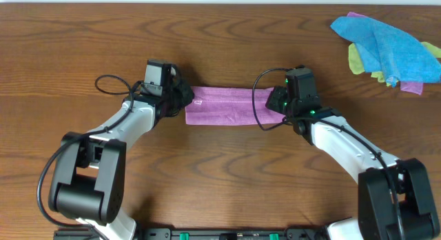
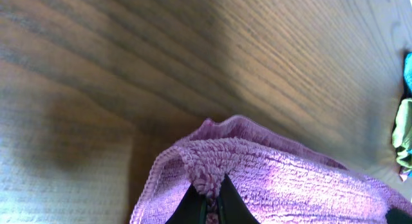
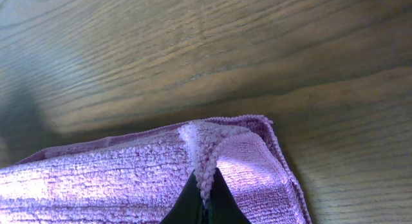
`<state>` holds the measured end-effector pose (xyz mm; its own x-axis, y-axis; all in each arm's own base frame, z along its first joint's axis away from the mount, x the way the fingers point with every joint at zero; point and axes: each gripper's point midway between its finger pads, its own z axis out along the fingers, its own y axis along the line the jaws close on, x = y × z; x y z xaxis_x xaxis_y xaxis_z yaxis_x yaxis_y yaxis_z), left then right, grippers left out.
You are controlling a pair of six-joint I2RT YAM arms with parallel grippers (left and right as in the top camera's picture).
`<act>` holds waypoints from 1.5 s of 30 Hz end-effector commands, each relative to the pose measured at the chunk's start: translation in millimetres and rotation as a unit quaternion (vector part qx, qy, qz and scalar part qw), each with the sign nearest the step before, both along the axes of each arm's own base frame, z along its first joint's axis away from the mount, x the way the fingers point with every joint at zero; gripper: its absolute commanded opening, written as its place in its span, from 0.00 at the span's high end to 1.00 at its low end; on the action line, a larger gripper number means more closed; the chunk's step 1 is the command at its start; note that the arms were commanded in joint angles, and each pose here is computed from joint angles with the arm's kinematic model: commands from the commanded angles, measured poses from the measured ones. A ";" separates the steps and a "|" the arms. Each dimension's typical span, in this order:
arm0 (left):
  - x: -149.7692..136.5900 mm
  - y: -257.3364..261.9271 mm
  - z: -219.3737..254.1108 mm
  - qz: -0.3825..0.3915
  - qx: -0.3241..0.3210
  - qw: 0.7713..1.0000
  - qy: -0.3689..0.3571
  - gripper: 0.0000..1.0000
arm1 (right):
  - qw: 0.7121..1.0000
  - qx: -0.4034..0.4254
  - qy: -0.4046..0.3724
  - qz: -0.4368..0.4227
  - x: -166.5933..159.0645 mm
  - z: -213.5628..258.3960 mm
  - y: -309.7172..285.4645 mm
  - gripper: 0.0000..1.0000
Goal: Fold the cloth
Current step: 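Hold the folded edge down with both grippers, aligning the strip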
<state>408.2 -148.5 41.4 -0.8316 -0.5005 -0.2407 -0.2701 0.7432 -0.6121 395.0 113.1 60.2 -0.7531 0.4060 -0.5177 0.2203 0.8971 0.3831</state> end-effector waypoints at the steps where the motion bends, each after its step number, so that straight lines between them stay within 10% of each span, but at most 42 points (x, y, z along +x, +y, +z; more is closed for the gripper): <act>1: 16.4 21.6 -5.7 0.030 0.038 0.999 -0.015 0.94 | 0.997 -0.059 -0.009 -0.049 10.8 -2.0 -36.9 0.99; 38: 26.5 27.2 -7.6 0.034 0.061 0.997 -0.037 0.94 | 0.993 -0.095 0.003 -0.074 9.2 -14.1 -51.5 0.99; 45: 26.9 27.7 -7.5 0.036 0.062 0.997 -0.038 0.87 | 0.992 -0.098 0.000 -0.077 10.0 -13.3 -53.1 0.76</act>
<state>424.4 -132.0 32.8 -0.7948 -0.5161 -0.3192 -0.2735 0.7743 -0.5707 399.6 75.2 42.6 -0.7204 0.4117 -0.5582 0.3247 0.9113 0.2532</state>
